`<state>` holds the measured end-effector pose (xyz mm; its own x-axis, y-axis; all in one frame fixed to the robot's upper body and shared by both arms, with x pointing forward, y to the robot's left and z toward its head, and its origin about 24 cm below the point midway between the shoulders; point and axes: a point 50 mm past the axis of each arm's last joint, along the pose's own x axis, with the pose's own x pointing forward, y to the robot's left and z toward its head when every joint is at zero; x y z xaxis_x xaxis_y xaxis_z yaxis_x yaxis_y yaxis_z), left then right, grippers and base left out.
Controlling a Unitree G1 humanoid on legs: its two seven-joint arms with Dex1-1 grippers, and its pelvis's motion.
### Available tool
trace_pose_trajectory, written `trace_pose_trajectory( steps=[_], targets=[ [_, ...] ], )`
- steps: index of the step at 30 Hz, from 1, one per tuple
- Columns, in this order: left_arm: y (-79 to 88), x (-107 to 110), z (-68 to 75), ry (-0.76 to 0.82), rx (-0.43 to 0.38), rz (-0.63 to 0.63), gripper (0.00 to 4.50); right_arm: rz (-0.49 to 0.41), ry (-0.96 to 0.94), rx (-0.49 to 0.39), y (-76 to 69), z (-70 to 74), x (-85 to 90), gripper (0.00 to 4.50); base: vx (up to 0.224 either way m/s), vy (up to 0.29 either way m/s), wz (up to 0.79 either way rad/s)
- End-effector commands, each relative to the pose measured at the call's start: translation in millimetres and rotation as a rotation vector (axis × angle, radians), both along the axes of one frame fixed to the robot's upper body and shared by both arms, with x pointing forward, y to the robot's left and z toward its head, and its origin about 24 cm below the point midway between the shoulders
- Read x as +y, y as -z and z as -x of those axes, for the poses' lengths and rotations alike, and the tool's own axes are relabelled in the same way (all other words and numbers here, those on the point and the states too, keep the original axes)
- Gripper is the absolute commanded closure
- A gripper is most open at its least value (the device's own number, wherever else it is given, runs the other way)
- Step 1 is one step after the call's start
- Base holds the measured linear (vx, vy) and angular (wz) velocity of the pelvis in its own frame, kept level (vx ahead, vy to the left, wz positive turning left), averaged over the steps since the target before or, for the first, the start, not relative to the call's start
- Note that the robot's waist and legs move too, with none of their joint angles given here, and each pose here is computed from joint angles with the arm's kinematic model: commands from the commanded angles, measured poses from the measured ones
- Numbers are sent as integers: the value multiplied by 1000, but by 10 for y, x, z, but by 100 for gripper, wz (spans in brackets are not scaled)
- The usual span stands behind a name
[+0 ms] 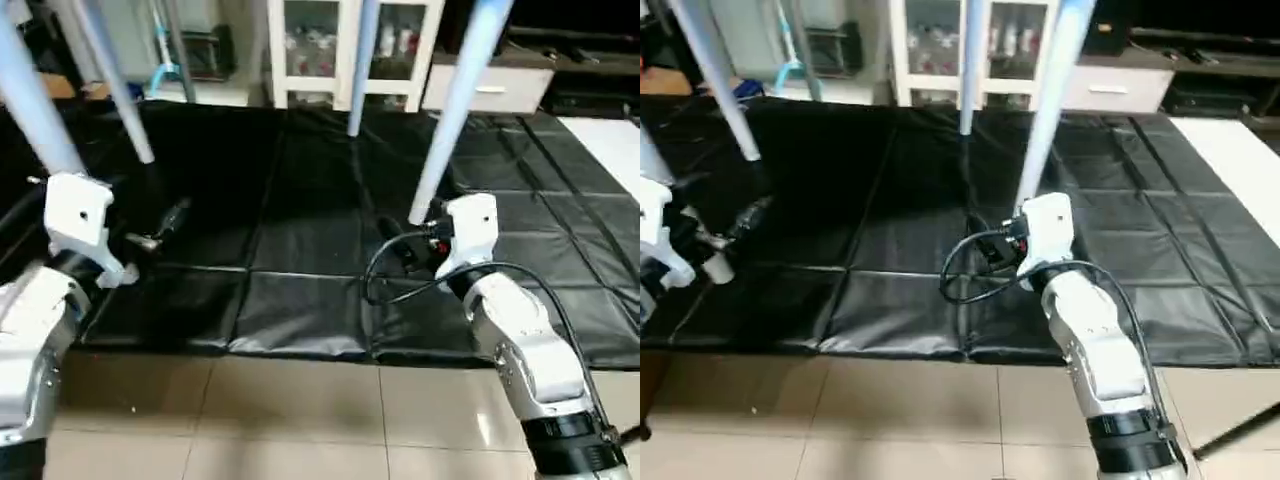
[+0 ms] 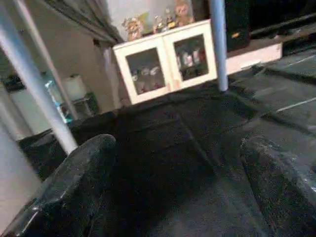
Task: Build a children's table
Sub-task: Flip table
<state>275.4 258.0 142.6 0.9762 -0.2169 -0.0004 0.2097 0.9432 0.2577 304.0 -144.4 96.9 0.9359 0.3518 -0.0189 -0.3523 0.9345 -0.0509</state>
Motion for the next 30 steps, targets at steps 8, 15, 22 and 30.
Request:
trace_pose_trajectory(
  steps=[8, 15, 22, 30],
  targets=[
    [-82, 326, -251, -238, -61, -91, 0, -1, 0, -29, -72, 7, 18, 4, 0, 0, 0],
    [-62, 495, -297, -314, -80, -158, 0, 3, 16, -32, -65, 29, 6, 4, 0, 0, 0],
    [-72, 601, -282, -343, -88, -202, 0, 12, 11, -33, -61, 44, 29, 4, 0, 0, 0],
    [-125, 518, -130, -301, -143, -92, 0, -79, 20, -101, -189, 61, -15, 4, 0, 0, 0]
  ],
)
